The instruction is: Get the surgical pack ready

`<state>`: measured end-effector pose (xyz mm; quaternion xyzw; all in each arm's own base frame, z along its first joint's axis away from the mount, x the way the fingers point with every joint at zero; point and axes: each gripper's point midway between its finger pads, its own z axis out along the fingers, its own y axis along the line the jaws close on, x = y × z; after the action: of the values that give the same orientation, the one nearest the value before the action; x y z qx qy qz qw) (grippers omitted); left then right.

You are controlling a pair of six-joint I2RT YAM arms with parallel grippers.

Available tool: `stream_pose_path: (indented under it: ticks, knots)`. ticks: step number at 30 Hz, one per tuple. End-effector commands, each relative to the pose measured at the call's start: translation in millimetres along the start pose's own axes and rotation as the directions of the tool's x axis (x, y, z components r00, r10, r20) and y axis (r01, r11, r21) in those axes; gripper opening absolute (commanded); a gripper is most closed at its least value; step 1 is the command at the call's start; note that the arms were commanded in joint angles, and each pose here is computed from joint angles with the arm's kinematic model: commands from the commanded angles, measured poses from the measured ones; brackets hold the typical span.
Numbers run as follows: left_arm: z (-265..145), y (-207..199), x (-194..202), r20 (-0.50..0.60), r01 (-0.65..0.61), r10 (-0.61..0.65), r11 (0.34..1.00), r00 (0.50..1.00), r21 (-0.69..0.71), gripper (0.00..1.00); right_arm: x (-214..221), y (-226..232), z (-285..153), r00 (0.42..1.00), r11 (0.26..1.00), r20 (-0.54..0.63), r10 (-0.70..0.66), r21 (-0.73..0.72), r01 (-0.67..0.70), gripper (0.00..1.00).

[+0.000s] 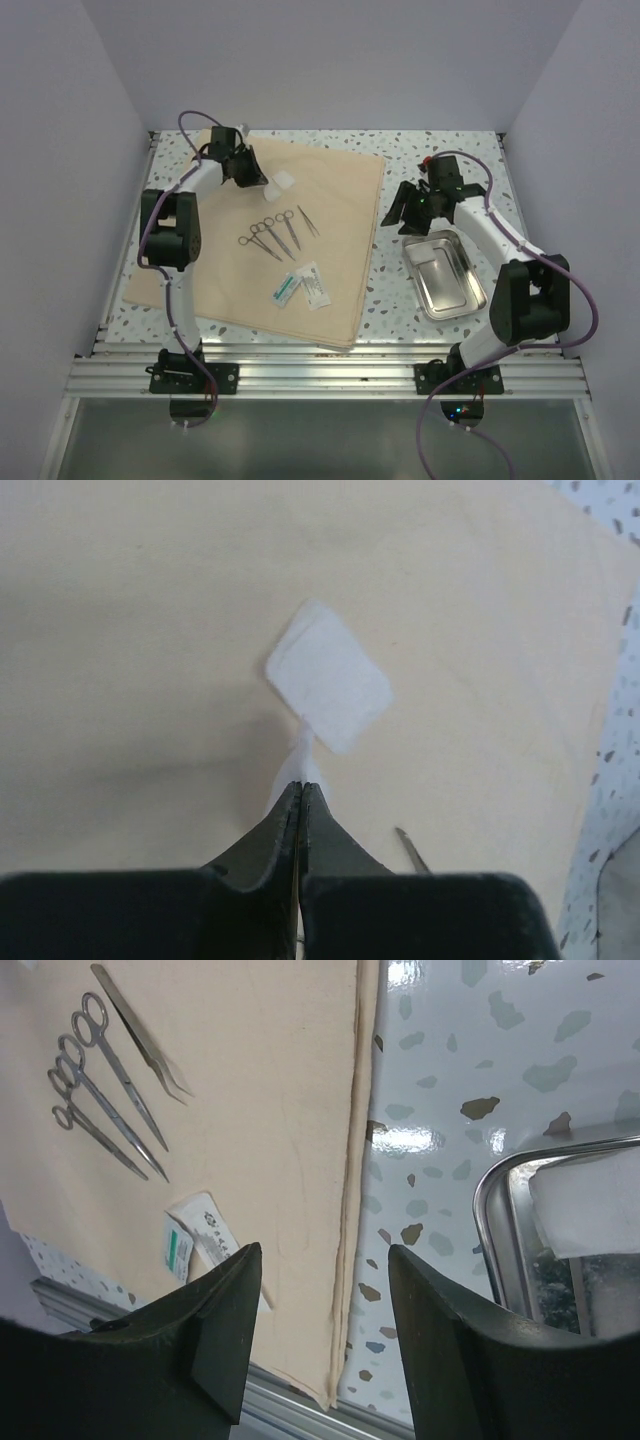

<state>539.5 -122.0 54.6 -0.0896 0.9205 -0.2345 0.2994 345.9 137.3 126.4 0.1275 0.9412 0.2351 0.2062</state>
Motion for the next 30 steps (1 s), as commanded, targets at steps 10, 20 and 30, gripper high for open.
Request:
stream_pose_path:
  ticks: [10,20,30]
  knots:
    - [-23.5,-88.0,-41.2,0.101,-0.090,0.057,0.926,0.993,0.366,0.00,-11.0,15.9,2.0,1.000,0.999,0.017,-0.016,-0.036,0.016,0.58]
    - [9.1,-80.4,-41.7,0.072,-0.024,-0.005,0.919,0.997,0.393,0.00,-10.3,12.3,1.1,1.000,1.000,0.016,-0.020,-0.020,0.021,0.59]
    - [20.9,-57.1,-42.0,0.056,0.020,-0.043,0.936,0.998,0.350,0.00,-11.4,12.2,3.9,1.000,1.000,0.012,-0.021,-0.020,0.021,0.59]
